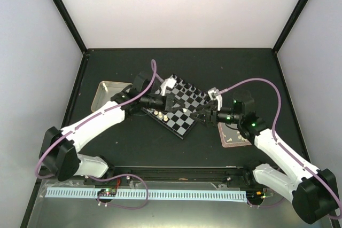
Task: Set up the chess pieces on the board
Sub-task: Place the chess piece on the chessboard.
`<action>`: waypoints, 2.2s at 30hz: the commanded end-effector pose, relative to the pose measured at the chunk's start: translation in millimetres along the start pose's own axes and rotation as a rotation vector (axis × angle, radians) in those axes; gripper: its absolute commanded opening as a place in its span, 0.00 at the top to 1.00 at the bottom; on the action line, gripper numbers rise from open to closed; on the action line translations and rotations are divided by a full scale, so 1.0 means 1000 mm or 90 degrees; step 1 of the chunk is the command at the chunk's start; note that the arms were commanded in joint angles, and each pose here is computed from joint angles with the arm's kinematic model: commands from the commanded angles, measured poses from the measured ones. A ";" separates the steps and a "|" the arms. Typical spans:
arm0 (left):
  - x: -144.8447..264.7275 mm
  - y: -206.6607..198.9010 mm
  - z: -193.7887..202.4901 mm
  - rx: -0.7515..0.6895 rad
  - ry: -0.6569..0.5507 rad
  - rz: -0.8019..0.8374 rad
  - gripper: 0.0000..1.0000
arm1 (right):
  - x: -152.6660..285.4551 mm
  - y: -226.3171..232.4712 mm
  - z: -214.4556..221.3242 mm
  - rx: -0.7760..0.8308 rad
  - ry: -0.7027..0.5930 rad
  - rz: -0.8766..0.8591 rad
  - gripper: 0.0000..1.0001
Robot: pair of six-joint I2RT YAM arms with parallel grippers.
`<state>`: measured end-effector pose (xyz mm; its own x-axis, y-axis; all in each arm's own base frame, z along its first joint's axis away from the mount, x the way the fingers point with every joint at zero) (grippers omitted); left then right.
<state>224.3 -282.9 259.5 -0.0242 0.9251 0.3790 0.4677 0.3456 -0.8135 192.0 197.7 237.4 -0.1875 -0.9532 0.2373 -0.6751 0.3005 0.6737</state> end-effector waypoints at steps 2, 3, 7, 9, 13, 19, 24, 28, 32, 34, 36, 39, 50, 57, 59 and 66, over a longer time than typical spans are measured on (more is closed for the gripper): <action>0.042 0.050 -0.017 -0.050 -0.138 -0.336 0.98 | 0.009 -0.019 -0.010 -0.006 -0.048 0.149 0.19; 0.049 0.057 -0.023 -0.056 -0.164 -0.391 0.98 | 0.010 -0.023 -0.010 -0.013 -0.053 0.170 0.18; 0.068 0.083 -0.038 -0.058 -0.221 -0.553 0.99 | 0.013 -0.041 -0.008 -0.041 -0.067 0.244 0.18; 0.073 0.097 -0.045 -0.053 -0.232 -0.615 0.98 | 0.012 -0.047 -0.006 -0.051 -0.063 0.261 0.18; 0.073 0.131 -0.060 -0.025 -0.204 -0.696 0.98 | 0.011 -0.058 0.000 -0.074 -0.053 0.287 0.18; 0.064 0.184 -0.065 0.028 -0.107 -0.748 0.98 | 0.010 -0.065 0.005 -0.092 -0.044 0.306 0.19; 0.064 0.207 -0.056 0.049 -0.079 -0.764 0.98 | 0.008 -0.071 0.007 -0.099 -0.038 0.316 0.19; 0.061 0.223 -0.052 0.058 -0.065 -0.766 0.98 | 0.006 -0.073 0.008 -0.106 -0.030 0.314 0.19; 0.054 0.234 -0.047 0.063 -0.047 -0.750 0.97 | 0.003 -0.069 0.003 -0.111 -0.032 0.296 0.19; 0.053 0.237 -0.045 0.067 -0.043 -0.746 0.97 | 0.003 -0.069 0.002 -0.111 -0.033 0.296 0.19; 0.052 0.239 -0.042 0.070 -0.039 -0.746 0.96 | 0.002 -0.070 0.002 -0.111 -0.033 0.296 0.19; 0.052 0.243 -0.036 0.075 -0.034 -0.747 0.96 | 0.001 -0.071 0.003 -0.115 -0.028 0.299 0.19; 0.049 0.248 -0.033 0.066 -0.025 -0.739 0.88 | 0.001 -0.071 0.003 -0.119 -0.025 0.297 0.20; 0.049 0.249 -0.036 0.055 -0.025 -0.741 0.91 | 0.001 -0.073 0.005 -0.121 -0.023 0.303 0.20; 0.049 0.249 -0.036 0.056 -0.022 -0.742 0.90 | 0.001 -0.073 0.005 -0.120 -0.022 0.303 0.20; 0.052 0.242 -0.037 0.057 -0.027 -0.735 0.70 | 0.005 -0.072 0.001 -0.127 -0.032 0.321 0.21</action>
<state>365.9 -157.5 93.5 -0.4186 0.0423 0.9072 0.0802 0.9967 -0.0095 233.9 171.2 172.2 -0.4533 -0.6979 0.5545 -0.3444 0.7109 0.6132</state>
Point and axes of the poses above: each gripper's point midway between its finger pads, its own x axis back along the fingers, its own y axis along the line the jaws close on, z = x × y, the point moved 5 cm from there along x, back along the fingers, and after that the axes turned 3 degrees about -x, right-handed, at the moved point
